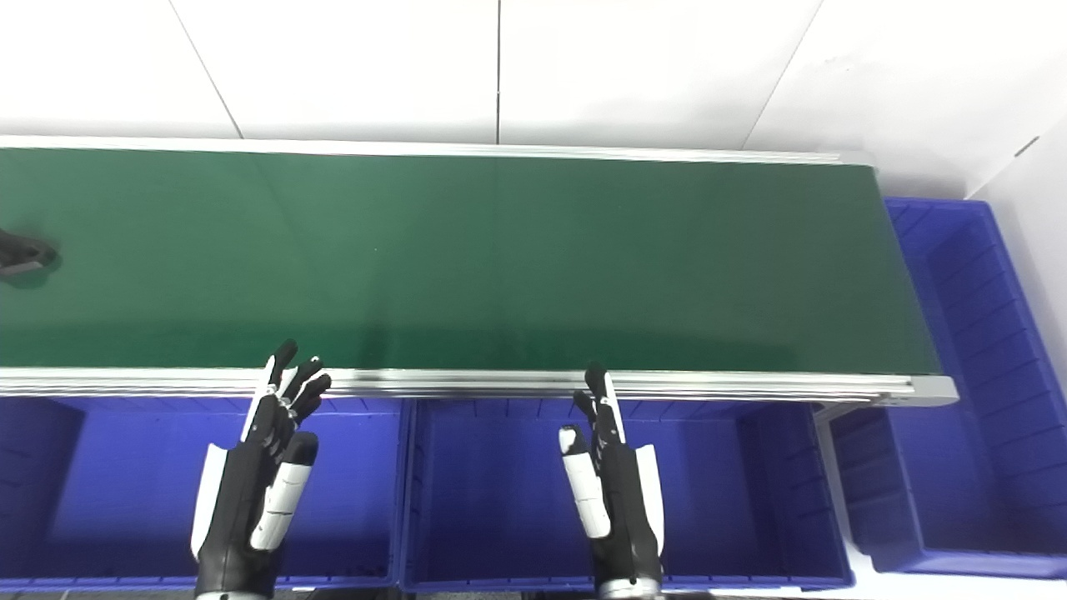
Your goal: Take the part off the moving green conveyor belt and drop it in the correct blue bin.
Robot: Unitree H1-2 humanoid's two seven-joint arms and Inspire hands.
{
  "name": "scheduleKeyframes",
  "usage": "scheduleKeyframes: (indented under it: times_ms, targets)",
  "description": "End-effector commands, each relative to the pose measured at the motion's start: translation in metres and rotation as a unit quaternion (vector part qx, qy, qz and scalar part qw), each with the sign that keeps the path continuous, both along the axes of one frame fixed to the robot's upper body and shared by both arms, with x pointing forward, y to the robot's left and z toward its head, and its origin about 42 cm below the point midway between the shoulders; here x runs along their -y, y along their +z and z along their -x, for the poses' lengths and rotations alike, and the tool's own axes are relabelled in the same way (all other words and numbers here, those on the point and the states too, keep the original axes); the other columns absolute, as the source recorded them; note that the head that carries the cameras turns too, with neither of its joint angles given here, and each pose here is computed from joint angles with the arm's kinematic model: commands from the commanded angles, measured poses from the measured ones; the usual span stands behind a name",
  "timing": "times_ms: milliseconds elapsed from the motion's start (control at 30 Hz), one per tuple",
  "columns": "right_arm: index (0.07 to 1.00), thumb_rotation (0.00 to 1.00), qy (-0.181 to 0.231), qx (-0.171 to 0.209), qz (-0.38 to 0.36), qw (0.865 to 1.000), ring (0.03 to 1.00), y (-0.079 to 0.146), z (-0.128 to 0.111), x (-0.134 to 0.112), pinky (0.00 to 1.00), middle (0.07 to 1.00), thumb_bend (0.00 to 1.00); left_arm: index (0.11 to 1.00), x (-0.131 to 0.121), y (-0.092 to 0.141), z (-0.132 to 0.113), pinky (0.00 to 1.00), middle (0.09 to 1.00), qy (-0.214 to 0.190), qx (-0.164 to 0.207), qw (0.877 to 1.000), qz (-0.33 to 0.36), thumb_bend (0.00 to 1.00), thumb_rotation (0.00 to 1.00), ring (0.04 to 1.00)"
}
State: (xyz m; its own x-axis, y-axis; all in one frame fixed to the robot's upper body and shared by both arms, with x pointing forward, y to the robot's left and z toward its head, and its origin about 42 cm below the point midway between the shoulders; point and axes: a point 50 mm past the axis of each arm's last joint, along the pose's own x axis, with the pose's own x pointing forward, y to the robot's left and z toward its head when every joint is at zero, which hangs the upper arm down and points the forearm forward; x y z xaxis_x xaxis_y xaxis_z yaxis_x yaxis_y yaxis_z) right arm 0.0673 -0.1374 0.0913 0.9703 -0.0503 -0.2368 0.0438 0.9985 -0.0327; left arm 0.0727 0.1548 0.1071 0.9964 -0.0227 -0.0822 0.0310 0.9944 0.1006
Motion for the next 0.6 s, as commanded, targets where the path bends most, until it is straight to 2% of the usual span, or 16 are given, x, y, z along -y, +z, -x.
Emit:
scheduleKeyframes:
  times_ms: [0,567]
  targets:
    - [0.995,1.00,-0.011,0.020,-0.061,0.998,0.954,0.0187,-0.0055,-0.0443,1.00,0.987,0.68,0.966,-0.0006,0.0069,-0.0015,0.90,0.913,0.006,0.033,0.999,0.001,0.69,0.91,0.875]
    - [0.995,1.00,-0.007,0.028,-0.036,0.999,0.974,0.0186,-0.0055,-0.0433,1.00,0.985,0.62,0.965,-0.0003,0.0078,-0.0026,0.87,0.908,0.005,0.032,0.999,0.001,0.69,0.90,0.856]
